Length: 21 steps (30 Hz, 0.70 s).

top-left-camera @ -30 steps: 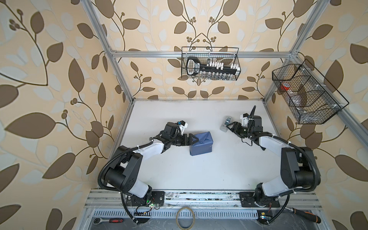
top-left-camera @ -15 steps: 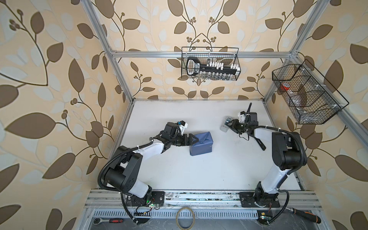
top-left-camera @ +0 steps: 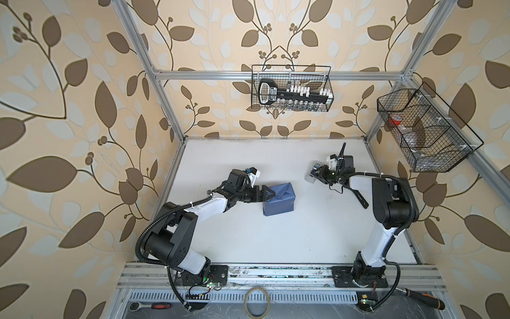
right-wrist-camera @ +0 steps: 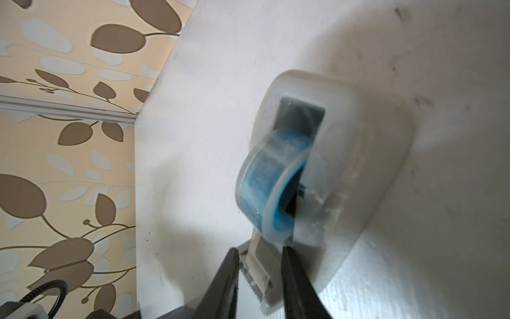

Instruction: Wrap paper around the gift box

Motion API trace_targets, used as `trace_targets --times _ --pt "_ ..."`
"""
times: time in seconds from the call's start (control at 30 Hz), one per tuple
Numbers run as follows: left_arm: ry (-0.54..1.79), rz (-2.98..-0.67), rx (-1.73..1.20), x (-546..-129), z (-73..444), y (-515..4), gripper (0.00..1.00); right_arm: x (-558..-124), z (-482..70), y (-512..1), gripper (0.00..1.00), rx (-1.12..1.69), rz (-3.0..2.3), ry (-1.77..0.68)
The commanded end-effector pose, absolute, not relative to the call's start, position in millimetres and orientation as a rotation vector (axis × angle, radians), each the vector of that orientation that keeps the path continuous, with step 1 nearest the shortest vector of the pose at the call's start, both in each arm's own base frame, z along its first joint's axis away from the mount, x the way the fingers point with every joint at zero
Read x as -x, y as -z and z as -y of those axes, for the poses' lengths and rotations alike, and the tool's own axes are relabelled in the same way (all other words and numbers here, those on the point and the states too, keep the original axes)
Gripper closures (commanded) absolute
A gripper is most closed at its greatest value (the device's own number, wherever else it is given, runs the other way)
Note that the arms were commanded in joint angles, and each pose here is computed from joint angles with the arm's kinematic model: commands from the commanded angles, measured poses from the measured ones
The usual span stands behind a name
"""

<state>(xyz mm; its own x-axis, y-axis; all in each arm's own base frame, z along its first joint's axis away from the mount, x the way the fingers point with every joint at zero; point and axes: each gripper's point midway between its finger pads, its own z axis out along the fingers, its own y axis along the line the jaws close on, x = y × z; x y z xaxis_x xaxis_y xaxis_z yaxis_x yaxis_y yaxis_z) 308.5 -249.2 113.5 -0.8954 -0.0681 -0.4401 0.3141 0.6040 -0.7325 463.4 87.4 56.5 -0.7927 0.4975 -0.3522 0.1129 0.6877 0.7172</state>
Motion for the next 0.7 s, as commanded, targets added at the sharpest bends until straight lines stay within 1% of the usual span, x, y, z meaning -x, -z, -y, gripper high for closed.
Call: trace_targets --times 0.0,0.03,0.3,0.67 --pt "1.113 -2.558 -0.134 -297.8 234.5 -79.3 0.09 -467.3 -87.0 -48.0 0.73 -0.506 -2.37 -0.982" --pt "1.112 -2.557 -0.135 -297.9 234.5 -79.5 0.09 -466.7 -86.9 -48.0 0.71 -0.514 -2.366 -0.986" --pt "1.11 -2.555 -0.137 -298.8 234.7 -80.2 0.09 -464.2 -89.8 -42.8 0.76 -0.59 -2.31 -1.085" --pt "1.107 -2.561 -0.134 -297.5 233.9 -77.1 0.09 -464.7 -92.6 -44.5 0.91 -0.645 -2.245 -1.179"
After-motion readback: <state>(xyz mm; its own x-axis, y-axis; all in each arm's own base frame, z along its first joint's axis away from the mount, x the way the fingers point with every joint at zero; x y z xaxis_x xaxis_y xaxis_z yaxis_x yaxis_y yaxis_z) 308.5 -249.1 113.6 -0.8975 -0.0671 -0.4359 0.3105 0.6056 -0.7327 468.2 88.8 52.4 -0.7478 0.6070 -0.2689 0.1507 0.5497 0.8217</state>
